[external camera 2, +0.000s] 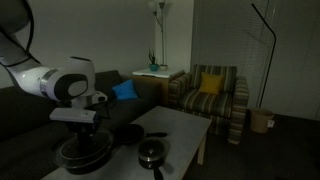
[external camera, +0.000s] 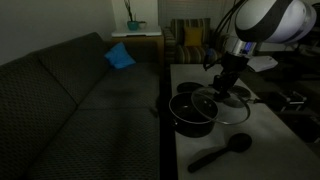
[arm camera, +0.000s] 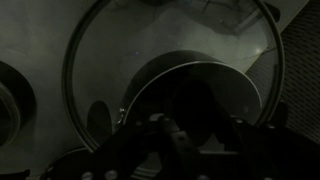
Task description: Take the lid off the coffee table and place it on the big pot
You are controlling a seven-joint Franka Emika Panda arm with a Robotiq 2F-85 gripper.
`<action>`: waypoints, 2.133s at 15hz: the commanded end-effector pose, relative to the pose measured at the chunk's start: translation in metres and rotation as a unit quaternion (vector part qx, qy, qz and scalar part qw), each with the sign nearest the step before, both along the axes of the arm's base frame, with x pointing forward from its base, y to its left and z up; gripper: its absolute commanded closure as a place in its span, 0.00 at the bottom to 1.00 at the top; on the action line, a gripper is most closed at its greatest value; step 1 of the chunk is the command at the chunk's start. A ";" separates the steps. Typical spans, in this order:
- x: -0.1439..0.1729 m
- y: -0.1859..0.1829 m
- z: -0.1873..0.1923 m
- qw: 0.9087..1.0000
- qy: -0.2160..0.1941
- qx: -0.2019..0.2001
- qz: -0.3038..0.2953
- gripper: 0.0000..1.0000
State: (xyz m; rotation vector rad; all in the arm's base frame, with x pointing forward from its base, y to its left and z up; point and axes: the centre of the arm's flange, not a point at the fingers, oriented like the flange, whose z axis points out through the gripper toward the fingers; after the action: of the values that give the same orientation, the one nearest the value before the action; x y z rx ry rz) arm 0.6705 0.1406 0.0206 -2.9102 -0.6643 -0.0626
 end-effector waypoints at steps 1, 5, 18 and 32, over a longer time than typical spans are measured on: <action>0.000 0.000 0.000 1.000 0.000 0.000 0.000 0.86; 0.012 0.003 -0.002 1.000 0.002 -0.009 0.011 0.86; 0.080 0.041 0.003 0.993 0.038 -0.050 0.099 0.86; 0.072 0.132 -0.023 0.981 0.044 -0.049 0.183 0.86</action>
State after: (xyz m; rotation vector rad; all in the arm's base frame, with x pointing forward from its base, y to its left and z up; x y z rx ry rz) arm 0.7105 0.2539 0.0018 -2.8323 -1.1601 0.1613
